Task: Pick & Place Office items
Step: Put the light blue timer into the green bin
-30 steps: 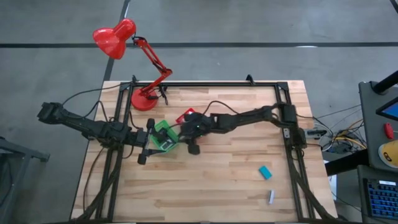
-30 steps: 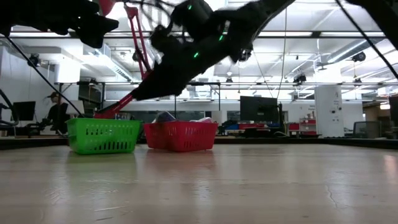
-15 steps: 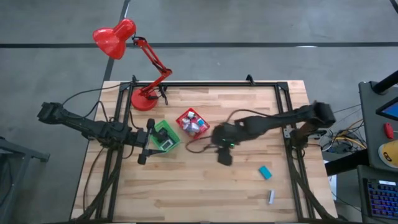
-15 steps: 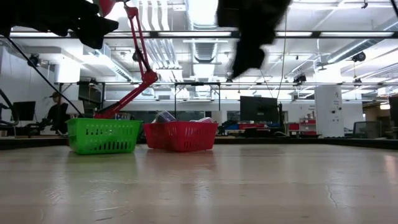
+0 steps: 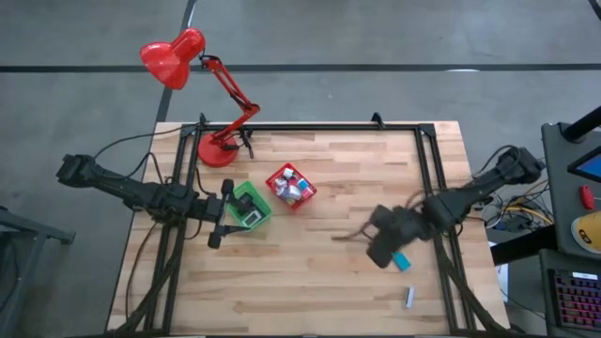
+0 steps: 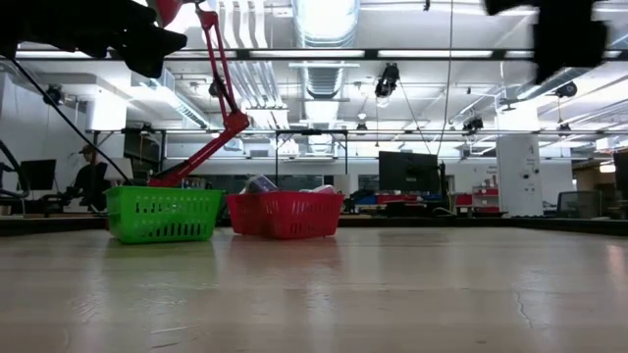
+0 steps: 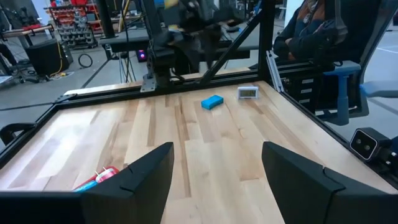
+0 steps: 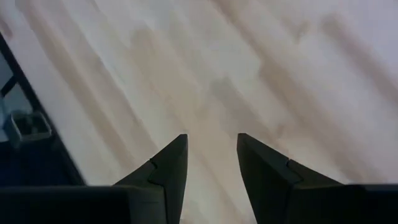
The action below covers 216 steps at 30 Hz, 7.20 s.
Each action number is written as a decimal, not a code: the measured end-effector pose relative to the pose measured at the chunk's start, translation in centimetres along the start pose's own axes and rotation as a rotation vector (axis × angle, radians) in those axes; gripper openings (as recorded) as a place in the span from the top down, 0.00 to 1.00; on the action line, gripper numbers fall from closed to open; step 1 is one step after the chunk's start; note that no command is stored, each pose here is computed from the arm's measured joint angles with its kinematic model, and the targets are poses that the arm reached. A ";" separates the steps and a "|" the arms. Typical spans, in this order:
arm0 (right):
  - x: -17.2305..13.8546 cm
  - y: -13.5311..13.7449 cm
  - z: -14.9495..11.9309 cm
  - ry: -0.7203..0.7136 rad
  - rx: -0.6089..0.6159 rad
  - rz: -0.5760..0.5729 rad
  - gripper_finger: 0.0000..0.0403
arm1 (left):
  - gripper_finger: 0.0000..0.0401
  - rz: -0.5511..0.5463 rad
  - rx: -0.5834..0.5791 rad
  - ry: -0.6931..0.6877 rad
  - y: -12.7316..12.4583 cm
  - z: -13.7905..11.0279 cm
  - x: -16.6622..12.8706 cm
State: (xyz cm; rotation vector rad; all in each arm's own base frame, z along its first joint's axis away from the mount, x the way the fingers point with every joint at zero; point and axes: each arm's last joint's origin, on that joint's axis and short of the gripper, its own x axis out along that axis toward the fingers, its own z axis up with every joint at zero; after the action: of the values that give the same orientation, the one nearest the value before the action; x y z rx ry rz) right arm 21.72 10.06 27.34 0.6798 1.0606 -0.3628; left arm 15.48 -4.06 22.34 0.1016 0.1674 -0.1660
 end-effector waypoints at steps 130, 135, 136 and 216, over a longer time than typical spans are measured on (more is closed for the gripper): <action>10.1 3.4 -0.1 -0.604 -0.366 -0.022 0.58 | 0.38 0.000 0.000 0.000 0.0 0.0 0.0; 10.9 3.5 1.6 -0.611 -0.457 0.015 0.60 | 0.38 -0.001 0.000 0.000 0.0 0.0 0.0; 11.0 3.5 2.0 -0.618 -0.473 0.026 0.60 | 0.38 0.000 0.000 0.000 0.0 0.0 0.0; 26.0 4.0 19.7 -0.752 -0.653 0.202 0.59 | 0.38 -0.001 0.002 0.017 0.0 -0.2 0.0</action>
State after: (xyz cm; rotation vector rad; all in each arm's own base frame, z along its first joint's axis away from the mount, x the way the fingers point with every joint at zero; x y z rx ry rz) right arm 49.19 1.00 11.76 0.0305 0.3366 -0.0608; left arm 15.46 -4.05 22.17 0.1048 0.1839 -0.1668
